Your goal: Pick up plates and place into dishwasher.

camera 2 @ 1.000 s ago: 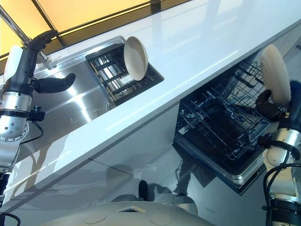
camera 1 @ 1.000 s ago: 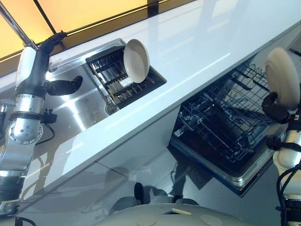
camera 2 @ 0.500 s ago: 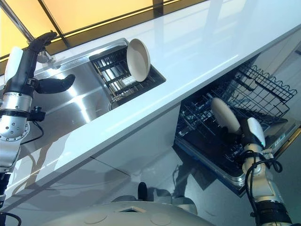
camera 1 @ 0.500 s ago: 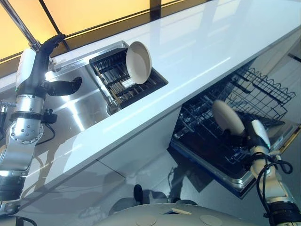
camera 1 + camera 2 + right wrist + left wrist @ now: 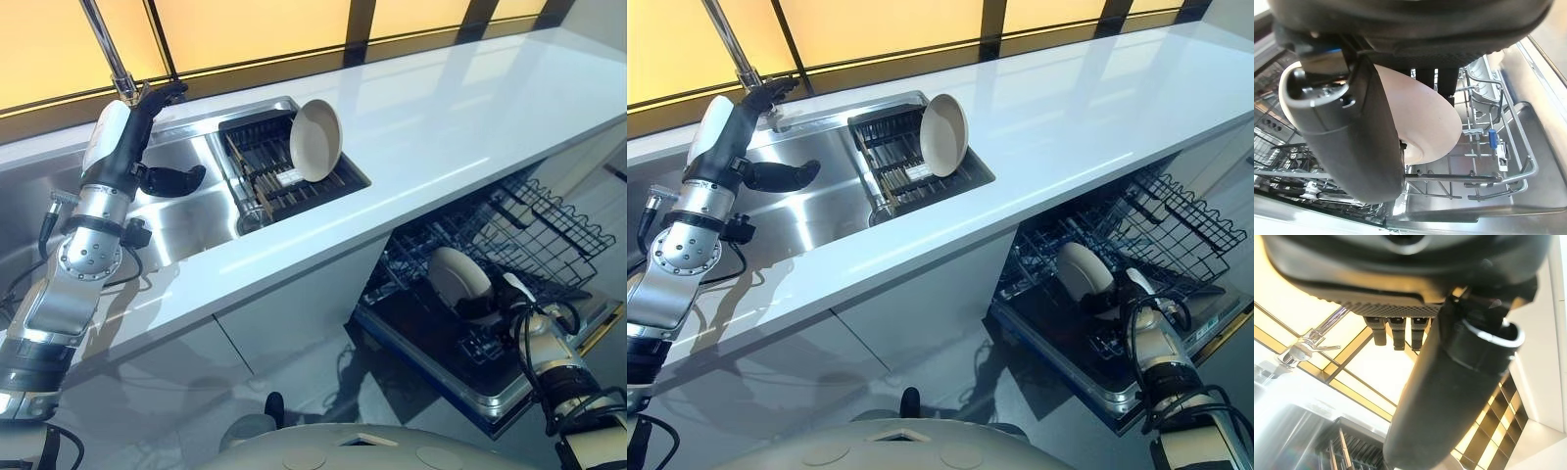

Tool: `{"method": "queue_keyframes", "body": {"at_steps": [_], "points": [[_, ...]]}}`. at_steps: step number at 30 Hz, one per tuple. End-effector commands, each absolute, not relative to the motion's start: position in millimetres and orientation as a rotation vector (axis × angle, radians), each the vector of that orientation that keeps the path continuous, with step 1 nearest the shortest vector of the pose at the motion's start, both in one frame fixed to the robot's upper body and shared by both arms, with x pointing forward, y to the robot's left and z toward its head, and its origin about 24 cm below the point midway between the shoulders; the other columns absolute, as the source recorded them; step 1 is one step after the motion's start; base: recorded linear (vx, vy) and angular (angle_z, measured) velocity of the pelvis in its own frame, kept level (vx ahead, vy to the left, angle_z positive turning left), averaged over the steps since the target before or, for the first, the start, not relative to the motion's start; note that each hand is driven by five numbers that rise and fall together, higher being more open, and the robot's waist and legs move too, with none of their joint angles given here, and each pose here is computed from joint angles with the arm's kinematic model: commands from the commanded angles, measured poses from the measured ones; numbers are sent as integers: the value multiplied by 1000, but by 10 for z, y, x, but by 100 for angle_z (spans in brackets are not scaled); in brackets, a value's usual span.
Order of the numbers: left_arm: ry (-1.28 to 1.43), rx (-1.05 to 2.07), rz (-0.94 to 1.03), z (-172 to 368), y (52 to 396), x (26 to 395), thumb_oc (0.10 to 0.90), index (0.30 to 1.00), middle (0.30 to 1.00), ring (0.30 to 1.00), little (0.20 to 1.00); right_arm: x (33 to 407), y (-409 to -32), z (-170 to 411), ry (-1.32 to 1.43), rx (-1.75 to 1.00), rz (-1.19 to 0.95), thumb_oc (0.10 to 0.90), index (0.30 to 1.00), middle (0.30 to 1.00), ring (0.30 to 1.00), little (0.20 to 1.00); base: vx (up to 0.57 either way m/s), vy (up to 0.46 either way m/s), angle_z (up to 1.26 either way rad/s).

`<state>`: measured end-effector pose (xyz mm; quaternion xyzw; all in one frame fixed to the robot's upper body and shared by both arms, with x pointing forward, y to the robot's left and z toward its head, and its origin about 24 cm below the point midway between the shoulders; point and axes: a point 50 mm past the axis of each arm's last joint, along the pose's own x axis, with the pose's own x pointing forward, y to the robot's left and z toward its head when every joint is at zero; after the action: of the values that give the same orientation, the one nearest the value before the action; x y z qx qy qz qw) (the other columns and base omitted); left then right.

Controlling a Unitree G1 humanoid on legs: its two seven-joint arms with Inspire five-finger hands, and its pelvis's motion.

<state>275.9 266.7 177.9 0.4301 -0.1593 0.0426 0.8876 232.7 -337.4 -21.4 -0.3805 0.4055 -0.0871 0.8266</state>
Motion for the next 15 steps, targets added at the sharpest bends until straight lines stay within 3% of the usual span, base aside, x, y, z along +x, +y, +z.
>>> {"method": "queue_keyframes", "body": {"at_steps": [1,9,15], "points": [[-580,892,115,2349,2517,2846,800,900,900,900,900,2475,-3623,28,879,-940,-314,800,900,900,900,900,15,-1,5],[-568,890,110,2302,2517,2842,800,900,900,900,900,2615,-3451,157,756,-918,-292,800,900,900,900,900,-13,5,4],[-559,897,128,2226,2560,2800,800,900,900,900,900,2742,-3288,531,499,-909,-311,800,900,900,900,900,-3,0,-1]]}}
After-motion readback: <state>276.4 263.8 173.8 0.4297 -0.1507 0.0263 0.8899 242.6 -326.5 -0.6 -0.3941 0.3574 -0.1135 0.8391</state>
